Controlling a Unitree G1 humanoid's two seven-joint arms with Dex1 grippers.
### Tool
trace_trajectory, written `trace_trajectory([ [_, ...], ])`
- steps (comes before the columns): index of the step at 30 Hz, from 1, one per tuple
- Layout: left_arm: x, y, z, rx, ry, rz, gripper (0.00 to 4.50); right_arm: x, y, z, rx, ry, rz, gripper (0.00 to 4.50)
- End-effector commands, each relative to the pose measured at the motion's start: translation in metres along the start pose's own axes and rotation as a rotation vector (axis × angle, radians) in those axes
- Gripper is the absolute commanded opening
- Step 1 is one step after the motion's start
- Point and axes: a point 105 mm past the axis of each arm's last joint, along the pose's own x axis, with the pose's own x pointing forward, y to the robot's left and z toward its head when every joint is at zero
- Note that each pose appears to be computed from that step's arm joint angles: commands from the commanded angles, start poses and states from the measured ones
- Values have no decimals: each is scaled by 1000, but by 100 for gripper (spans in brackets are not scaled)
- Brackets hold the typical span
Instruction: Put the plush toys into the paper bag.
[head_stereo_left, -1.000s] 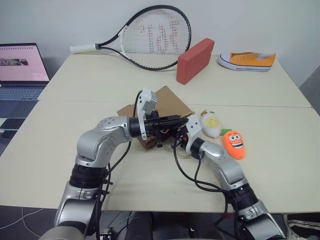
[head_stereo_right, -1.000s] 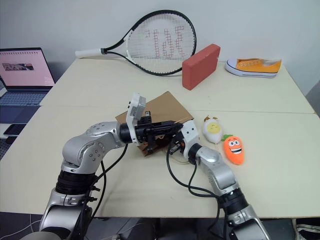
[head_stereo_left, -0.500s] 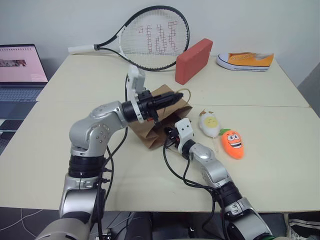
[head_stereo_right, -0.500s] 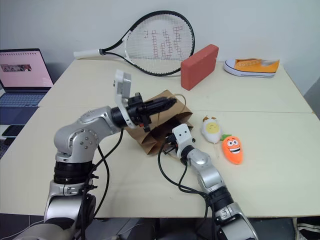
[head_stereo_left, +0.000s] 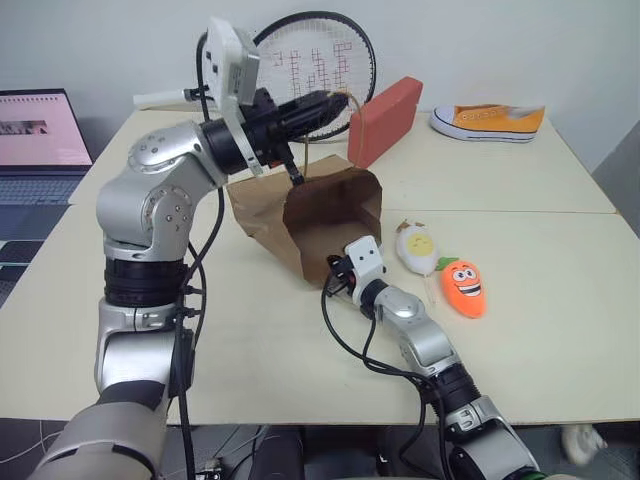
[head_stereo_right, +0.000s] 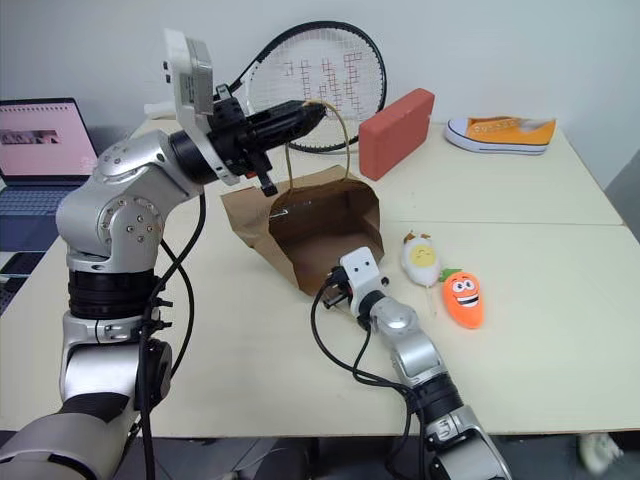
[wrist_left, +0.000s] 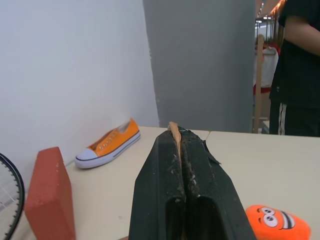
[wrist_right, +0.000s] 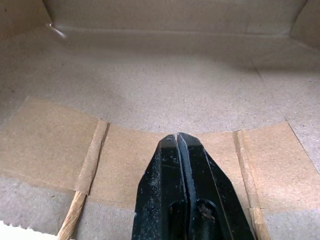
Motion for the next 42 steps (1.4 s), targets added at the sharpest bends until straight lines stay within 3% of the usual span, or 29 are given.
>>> trace_trajectory([
  [1, -1, 0, 5, 72, 2, -17, 0, -3, 4, -25, 23, 90, 2, 4],
  [9, 1, -14, -17, 35, 18, -42, 0, -3, 2, -13, 25, 56, 4, 4],
  [15, 4, -29, -15, -47, -35, -81, 0, -14, 0, 10, 38, -8, 16, 4],
  [30, 9, -50, -37, -106, 8, -141, 0, -98, -7, 87, 16, -127, 184, 4],
  [33, 10, -52, -41, -118, 6, -144, 0, -120, -24, 97, -18, -113, 180, 64],
  [37, 10, -55, -45, -135, 10, -153, 0, -137, -44, 103, -113, -64, 148, 202],
  [42, 4, -61, -56, -158, 54, -189, 0, -140, -70, 73, -388, 117, 57, 375],
])
